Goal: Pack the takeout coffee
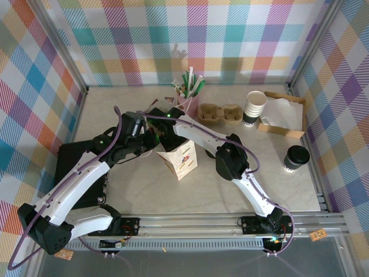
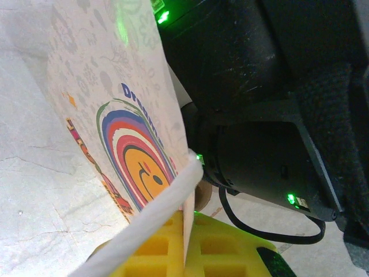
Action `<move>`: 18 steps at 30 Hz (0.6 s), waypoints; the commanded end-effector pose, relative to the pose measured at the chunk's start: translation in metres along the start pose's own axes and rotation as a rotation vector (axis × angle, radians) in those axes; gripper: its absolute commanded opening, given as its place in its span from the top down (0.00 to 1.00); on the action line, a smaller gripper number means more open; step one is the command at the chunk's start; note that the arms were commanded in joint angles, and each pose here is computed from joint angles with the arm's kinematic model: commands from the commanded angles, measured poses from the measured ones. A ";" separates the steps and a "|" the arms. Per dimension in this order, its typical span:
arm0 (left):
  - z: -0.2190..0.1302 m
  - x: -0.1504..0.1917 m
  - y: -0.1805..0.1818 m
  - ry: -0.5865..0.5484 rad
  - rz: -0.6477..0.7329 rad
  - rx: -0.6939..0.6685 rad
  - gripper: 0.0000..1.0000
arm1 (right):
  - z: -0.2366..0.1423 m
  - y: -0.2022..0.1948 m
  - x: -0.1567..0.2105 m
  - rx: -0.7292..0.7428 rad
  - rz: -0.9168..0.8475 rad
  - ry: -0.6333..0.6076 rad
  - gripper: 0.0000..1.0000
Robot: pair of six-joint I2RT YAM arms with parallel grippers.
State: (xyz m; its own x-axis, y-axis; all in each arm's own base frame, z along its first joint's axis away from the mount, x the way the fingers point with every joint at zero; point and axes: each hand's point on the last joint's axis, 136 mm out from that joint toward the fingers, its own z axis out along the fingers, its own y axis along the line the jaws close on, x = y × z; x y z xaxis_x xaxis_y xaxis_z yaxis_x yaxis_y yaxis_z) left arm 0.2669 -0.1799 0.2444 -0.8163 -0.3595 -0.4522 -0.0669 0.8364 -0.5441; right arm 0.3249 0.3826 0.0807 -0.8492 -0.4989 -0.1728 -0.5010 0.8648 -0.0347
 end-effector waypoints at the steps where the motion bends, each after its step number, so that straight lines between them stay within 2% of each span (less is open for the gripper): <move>1: -0.005 -0.003 -0.005 -0.005 0.001 0.007 1.00 | 0.032 0.003 0.023 -0.044 0.047 0.126 0.88; 12: -0.005 -0.003 -0.005 0.000 0.008 0.005 1.00 | 0.047 0.004 0.032 -0.086 0.092 0.176 0.88; 18: -0.005 -0.002 -0.003 0.004 0.014 -0.005 1.00 | 0.028 0.004 0.018 -0.093 0.084 0.125 0.88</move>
State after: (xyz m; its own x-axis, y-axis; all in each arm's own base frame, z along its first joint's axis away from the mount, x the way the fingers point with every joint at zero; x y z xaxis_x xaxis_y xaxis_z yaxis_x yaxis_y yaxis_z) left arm 0.2686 -0.1805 0.2449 -0.8160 -0.3569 -0.4547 -0.0663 0.8392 -0.5397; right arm 0.3240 0.3780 0.0639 -0.8885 -0.4434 -0.1184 -0.4517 0.8905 0.0545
